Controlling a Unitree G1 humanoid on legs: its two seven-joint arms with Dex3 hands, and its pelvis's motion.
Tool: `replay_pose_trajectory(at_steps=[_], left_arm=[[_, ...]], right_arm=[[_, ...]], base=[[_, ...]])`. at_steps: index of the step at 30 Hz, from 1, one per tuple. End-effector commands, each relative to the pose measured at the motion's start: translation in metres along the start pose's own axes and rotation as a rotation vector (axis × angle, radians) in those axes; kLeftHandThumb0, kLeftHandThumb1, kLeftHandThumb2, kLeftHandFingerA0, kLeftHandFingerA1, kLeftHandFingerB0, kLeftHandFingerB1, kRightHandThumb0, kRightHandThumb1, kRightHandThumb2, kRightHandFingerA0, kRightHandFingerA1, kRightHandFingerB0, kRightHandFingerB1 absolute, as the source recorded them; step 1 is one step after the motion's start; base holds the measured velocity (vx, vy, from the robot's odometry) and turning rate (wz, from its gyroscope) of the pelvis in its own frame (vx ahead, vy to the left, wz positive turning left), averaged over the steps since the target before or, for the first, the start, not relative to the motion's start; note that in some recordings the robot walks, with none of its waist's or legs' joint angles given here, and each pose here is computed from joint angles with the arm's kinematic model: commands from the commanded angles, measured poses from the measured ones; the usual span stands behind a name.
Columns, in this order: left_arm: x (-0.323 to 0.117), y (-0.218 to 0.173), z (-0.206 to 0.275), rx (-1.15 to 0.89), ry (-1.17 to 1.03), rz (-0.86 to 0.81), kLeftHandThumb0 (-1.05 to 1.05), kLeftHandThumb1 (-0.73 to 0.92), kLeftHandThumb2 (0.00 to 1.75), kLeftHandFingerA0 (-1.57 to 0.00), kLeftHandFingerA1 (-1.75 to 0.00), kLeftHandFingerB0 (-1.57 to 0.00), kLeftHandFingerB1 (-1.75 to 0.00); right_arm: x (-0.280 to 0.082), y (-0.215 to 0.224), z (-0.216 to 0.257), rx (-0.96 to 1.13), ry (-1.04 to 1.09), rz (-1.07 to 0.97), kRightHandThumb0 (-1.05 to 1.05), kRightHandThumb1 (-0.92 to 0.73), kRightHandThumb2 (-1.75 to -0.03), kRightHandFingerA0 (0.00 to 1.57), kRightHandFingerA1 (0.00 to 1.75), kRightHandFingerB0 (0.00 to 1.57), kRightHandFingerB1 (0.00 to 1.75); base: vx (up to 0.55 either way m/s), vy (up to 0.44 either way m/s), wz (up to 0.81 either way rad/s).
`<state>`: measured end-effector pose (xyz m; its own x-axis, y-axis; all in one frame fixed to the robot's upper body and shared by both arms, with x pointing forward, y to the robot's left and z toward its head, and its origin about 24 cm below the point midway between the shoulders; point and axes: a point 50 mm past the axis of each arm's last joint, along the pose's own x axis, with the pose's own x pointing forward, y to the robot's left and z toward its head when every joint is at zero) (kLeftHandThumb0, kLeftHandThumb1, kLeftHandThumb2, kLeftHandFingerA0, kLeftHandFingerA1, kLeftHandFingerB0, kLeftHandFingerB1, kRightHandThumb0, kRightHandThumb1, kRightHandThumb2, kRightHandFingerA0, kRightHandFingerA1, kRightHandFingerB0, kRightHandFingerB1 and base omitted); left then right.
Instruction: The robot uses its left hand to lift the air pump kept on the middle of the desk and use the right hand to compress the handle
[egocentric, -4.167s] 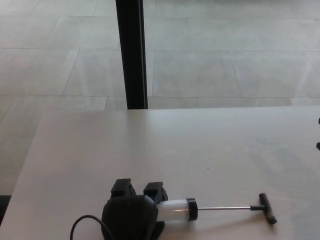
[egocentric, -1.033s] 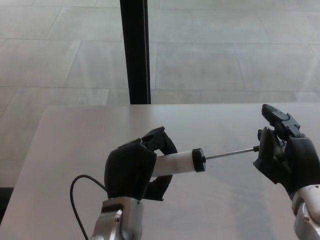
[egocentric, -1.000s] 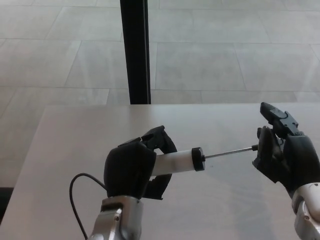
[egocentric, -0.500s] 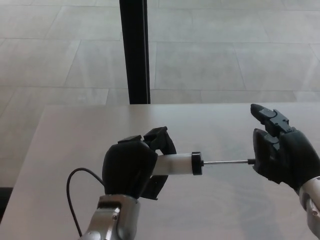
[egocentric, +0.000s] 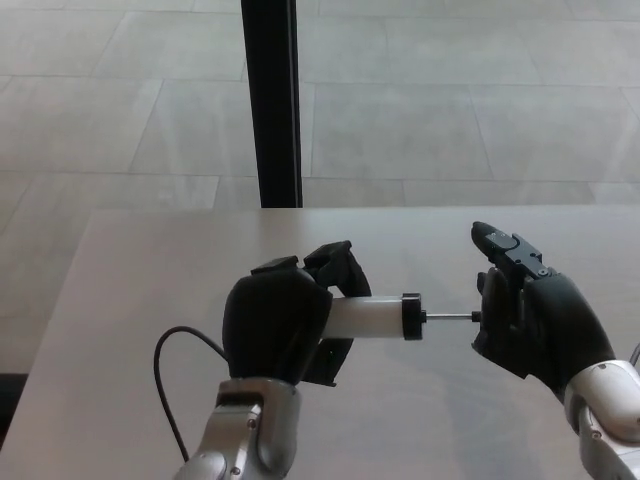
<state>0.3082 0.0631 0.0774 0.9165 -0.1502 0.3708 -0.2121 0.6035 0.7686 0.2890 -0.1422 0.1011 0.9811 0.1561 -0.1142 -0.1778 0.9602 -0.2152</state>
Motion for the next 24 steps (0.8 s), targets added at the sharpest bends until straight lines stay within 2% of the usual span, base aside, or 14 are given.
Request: replay_pose_trajectory(at_steps=[1, 8, 9, 10, 11, 12, 16, 17, 18, 19, 20, 22, 23, 24], left_arm=[[0.006, 0.003, 0.007, -0.047, 0.023, 0.05, -0.02, 0.43, 1.4, -0.95, -1.75, -0.89, -1.43], [0.002, -0.004, 0.008, -0.095, 0.068, 0.022, -0.04, 0.45, 1.39, -0.96, -1.75, -0.83, -1.56], [0.002, -0.006, 0.01, -0.091, 0.067, 0.016, -0.01, 0.45, 1.37, -0.97, -1.75, -0.84, -1.53], [0.003, -0.007, 0.012, -0.083, 0.062, 0.015, -0.02, 0.41, 1.4, -0.93, -1.69, -0.91, -1.28], [0.005, -0.01, 0.014, -0.069, 0.055, 0.018, -0.02, 0.43, 1.39, -0.93, -1.67, -0.92, -1.25], [0.006, -0.011, 0.016, -0.064, 0.058, 0.015, -0.02, 0.46, 1.32, -0.93, -1.74, -0.89, -1.31], [0.008, -0.015, 0.021, -0.049, 0.061, 0.0, -0.02, 0.49, 1.28, -0.94, -1.75, -0.84, -1.35], [0.01, -0.017, 0.024, -0.031, 0.063, -0.003, -0.02, 0.52, 1.2, -0.96, -1.7, -0.85, -1.22], [0.012, -0.017, 0.024, 0.013, 0.067, -0.017, -0.05, 0.56, 1.05, -0.95, -1.32, -0.86, -0.89], [0.015, -0.019, 0.027, 0.015, 0.07, -0.021, -0.02, 0.51, 1.11, -1.1, -1.09, -0.79, -0.84], [0.018, -0.02, 0.028, 0.034, 0.063, -0.034, -0.07, 0.58, 0.87, -0.99, -1.31, -0.83, -0.72], [0.02, -0.02, 0.029, 0.05, 0.053, -0.037, -0.12, 0.59, 0.82, -0.94, -1.36, -0.85, -0.81], [0.023, -0.02, 0.03, 0.078, 0.037, -0.045, -0.16, 0.65, 0.75, -0.97, -1.52, -0.83, -0.93], [0.026, -0.019, 0.03, 0.105, 0.019, -0.045, -0.16, 0.65, 0.75, -0.97, -1.52, -0.83, -0.93]], right_arm=[[0.0, -0.001, -0.003, 0.031, 0.021, -0.025, -1.01, -0.91, -1.29, 0.0, 0.09, 0.0, 0.09], [0.001, 0.003, 0.001, 0.064, -0.023, -0.015, -0.93, -0.84, -1.26, 0.0, 0.15, 0.0, 0.15], [0.001, 0.004, 0.003, 0.059, -0.035, -0.013, -0.98, -0.78, -1.0, 0.0, 0.18, 0.0, 0.15], [0.001, 0.006, 0.005, 0.058, -0.045, -0.012, -1.01, -0.79, -0.99, 0.0, 0.23, 0.0, 0.2], [0.002, 0.008, 0.007, 0.062, -0.057, -0.011, -0.89, -0.8, -1.25, 0.0, 0.19, 0.0, 0.2], [0.003, 0.009, 0.008, 0.065, -0.063, -0.009, -0.89, -0.82, -1.26, 0.0, 0.19, 0.0, 0.2], [0.004, 0.011, 0.007, 0.068, -0.061, -0.011, -0.91, -0.84, -1.27, 0.0, 0.17, 0.0, 0.18], [0.004, 0.011, 0.007, 0.076, -0.067, -0.012, -0.87, -0.82, -1.26, 0.0, 0.2, 0.0, 0.21], [0.005, 0.013, 0.009, 0.071, -0.077, -0.003, -0.92, -0.86, -1.27, 0.0, 0.17, 0.0, 0.18], [0.005, 0.013, 0.01, 0.083, -0.082, 0.0, -0.9, -0.85, -1.27, 0.0, 0.18, 0.0, 0.19], [0.005, 0.013, 0.011, 0.086, -0.084, 0.006, -0.92, -0.86, -1.27, 0.0, 0.17, 0.0, 0.18], [0.006, 0.013, 0.012, 0.083, -0.086, 0.008, -0.92, -0.87, -1.27, 0.0, 0.16, 0.0, 0.17], [0.006, 0.012, 0.011, 0.08, -0.08, 0.007, -0.96, -0.89, -1.28, 0.0, 0.14, 0.0, 0.14], [0.006, 0.011, 0.011, 0.078, -0.075, 0.008, -0.96, -0.89, -1.28, 0.0, 0.14, 0.0, 0.14]], base=[[0.0, 0.0, 0.0], [0.0, 0.0, 0.0], [0.0, 0.0, 0.0], [0.0, 0.0, 0.0], [0.0, 0.0, 0.0], [0.0, 0.0, 0.0], [0.0, 0.0, 0.0], [0.0, 0.0, 0.0], [0.0, 0.0, 0.0], [0.0, 0.0, 0.0], [0.0, 0.0, 0.0], [0.0, 0.0, 0.0], [0.0, 0.0, 0.0], [0.0, 0.0, 0.0]])
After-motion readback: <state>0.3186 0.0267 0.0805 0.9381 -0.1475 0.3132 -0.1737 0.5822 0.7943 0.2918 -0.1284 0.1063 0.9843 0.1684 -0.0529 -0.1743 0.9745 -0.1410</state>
